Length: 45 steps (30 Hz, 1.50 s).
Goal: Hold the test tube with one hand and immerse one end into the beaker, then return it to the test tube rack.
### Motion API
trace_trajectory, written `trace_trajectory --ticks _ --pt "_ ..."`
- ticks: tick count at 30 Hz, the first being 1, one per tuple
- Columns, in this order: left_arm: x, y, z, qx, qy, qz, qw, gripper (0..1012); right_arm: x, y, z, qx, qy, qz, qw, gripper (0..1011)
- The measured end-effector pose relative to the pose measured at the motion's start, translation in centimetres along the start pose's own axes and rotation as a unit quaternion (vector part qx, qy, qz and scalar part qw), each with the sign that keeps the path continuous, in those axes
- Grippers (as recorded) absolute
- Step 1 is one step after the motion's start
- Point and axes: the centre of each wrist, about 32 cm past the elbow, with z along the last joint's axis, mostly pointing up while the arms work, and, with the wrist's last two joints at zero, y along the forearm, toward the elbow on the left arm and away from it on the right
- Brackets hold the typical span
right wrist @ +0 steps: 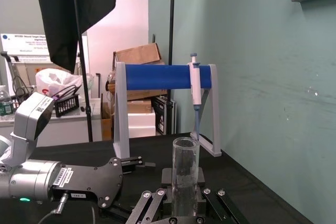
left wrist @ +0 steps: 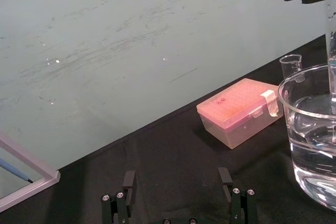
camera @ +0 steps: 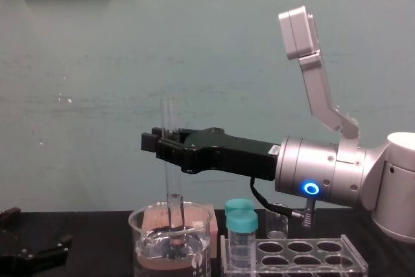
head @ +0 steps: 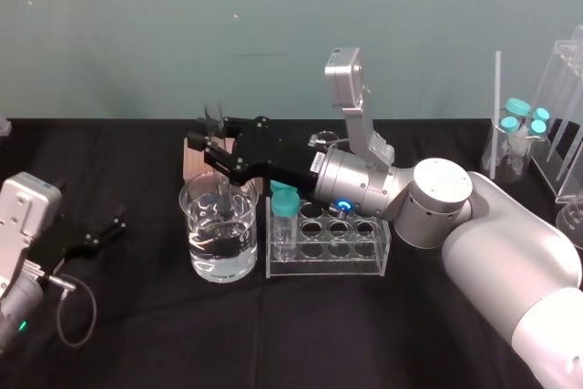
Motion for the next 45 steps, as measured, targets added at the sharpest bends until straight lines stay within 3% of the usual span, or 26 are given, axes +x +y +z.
trace_trajectory --ticks 45 --pt "0.00 0.00 0.00 0.000 0.000 0.000 1.0000 1000 -0.54 -0.14 0.07 0.004 0.000 -0.003 1.0000 241"
